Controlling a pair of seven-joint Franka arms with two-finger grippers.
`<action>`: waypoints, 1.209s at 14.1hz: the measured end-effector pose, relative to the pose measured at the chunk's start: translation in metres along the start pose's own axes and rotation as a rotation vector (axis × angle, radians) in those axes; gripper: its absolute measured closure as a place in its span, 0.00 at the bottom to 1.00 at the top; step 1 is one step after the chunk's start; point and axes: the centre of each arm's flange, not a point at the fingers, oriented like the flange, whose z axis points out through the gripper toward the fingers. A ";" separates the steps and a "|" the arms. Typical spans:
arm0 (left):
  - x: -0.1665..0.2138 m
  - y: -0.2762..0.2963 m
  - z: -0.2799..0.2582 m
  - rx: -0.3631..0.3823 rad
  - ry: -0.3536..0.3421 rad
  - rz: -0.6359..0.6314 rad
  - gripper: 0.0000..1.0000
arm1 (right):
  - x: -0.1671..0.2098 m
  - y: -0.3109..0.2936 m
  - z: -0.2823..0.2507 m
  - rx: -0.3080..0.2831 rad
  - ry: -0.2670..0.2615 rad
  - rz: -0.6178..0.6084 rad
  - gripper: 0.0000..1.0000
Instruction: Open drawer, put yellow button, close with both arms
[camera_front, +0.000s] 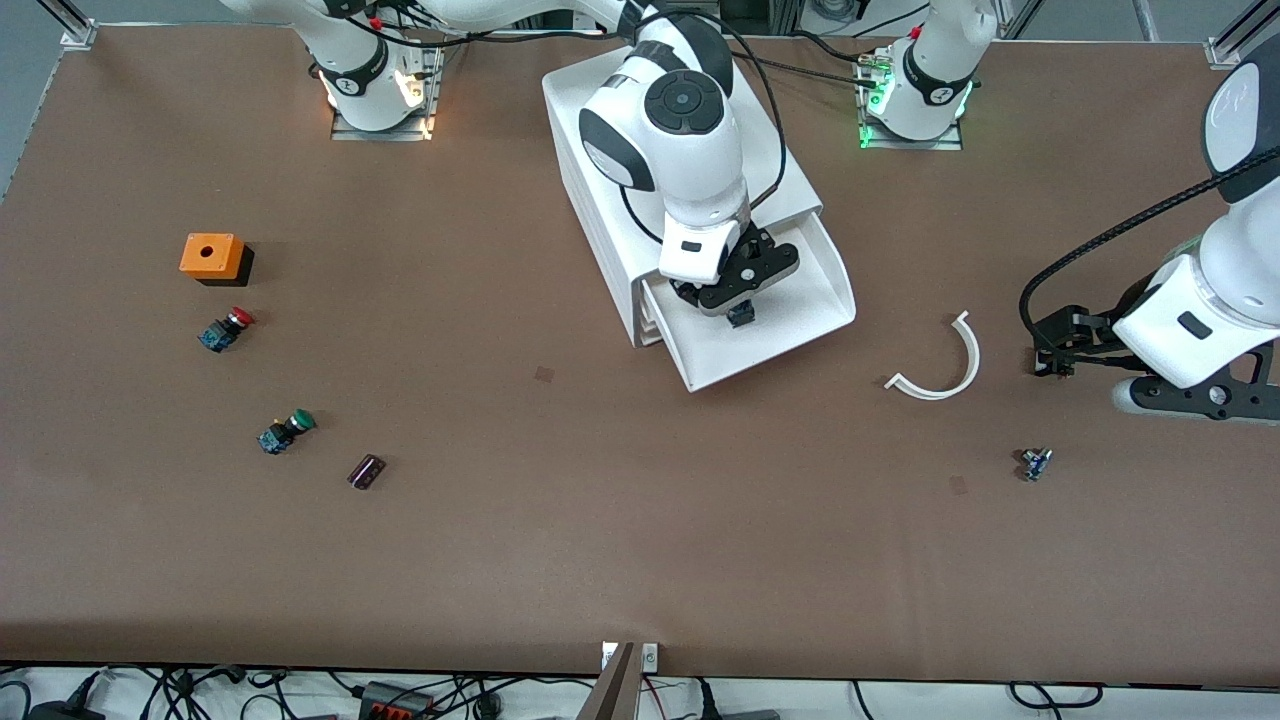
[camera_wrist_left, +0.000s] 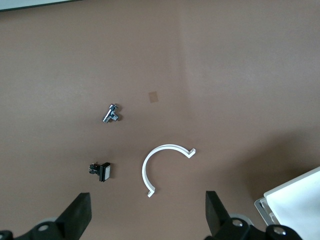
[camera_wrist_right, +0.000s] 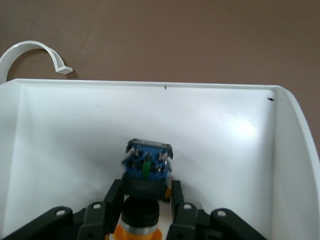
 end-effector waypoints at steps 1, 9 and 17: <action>0.000 0.000 0.000 0.000 0.000 0.000 0.00 | 0.001 0.002 0.001 -0.005 0.001 0.001 0.48; 0.000 0.000 -0.001 0.000 0.002 -0.002 0.00 | 0.026 0.015 -0.063 0.003 0.084 0.063 0.00; 0.005 0.042 0.013 -0.071 0.001 -0.272 0.00 | 0.055 0.208 -0.112 -0.106 -0.032 0.313 0.00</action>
